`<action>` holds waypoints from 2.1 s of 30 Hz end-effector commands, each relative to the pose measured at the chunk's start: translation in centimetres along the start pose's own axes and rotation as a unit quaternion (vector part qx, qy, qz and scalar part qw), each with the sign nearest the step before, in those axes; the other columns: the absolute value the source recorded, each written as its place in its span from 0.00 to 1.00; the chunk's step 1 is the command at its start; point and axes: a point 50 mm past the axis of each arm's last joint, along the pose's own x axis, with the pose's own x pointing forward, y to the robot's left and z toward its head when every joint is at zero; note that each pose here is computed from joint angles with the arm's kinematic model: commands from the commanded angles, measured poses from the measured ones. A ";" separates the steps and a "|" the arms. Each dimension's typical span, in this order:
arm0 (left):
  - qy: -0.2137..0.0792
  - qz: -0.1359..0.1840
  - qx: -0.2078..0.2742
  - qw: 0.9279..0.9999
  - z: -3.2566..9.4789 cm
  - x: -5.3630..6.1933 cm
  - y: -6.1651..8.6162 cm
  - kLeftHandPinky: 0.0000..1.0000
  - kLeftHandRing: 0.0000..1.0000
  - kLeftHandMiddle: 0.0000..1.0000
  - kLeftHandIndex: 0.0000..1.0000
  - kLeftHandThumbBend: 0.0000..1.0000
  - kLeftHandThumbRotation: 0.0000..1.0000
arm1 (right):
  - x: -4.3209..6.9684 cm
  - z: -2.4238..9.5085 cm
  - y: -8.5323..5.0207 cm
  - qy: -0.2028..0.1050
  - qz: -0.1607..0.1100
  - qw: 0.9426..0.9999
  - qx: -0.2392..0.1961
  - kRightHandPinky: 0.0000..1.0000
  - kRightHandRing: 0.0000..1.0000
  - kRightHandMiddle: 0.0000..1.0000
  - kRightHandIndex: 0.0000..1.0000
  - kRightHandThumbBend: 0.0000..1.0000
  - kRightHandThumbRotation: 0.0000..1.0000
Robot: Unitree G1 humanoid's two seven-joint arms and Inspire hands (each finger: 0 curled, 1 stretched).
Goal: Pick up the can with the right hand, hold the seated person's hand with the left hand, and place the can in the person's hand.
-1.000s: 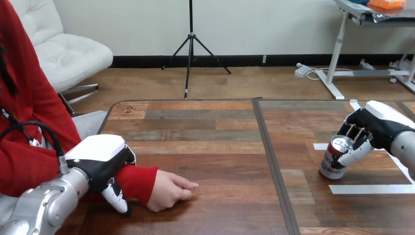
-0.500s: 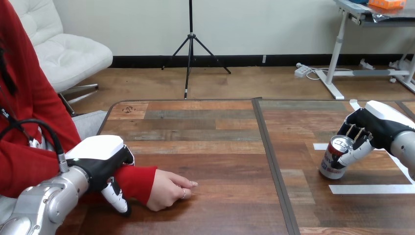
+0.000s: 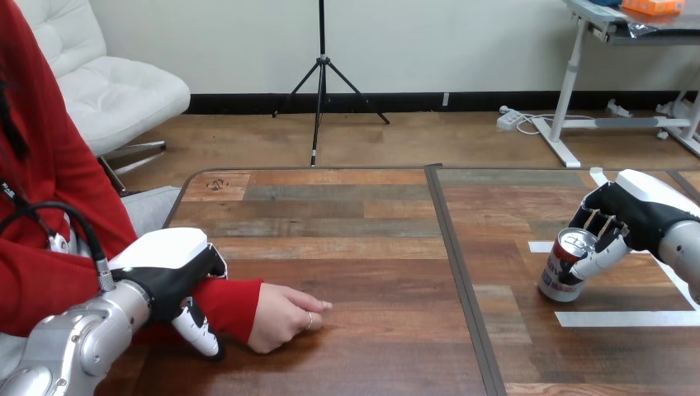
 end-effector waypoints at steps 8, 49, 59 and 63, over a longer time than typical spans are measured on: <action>-0.036 0.096 -0.034 0.994 1.4 -0.4 3.5 0.19 0.25 0.34 0.37 0.79 0.00 | 0.5 2.6 -2.8 -0.046 -0.058 0.997 0.015 0.44 0.49 0.51 0.47 0.80 0.00; -0.128 0.263 -0.092 0.952 3.9 -2.1 8.9 0.19 0.25 0.34 0.35 0.84 0.00 | 1.1 7.0 -3.5 -0.126 -0.083 0.988 0.041 0.41 0.44 0.49 0.47 0.76 0.00; -0.143 0.275 -0.100 0.945 4.7 -2.1 9.6 0.19 0.25 0.34 0.35 0.83 0.00 | 1.1 8.6 -3.9 -0.157 -0.091 0.982 0.050 0.39 0.42 0.47 0.47 0.75 0.00; -0.151 0.279 -0.103 0.943 5.1 -2.0 9.8 0.19 0.25 0.34 0.35 0.82 0.00 | 1.1 9.3 -4.1 -0.169 -0.092 0.980 0.049 0.38 0.42 0.47 0.47 0.75 0.00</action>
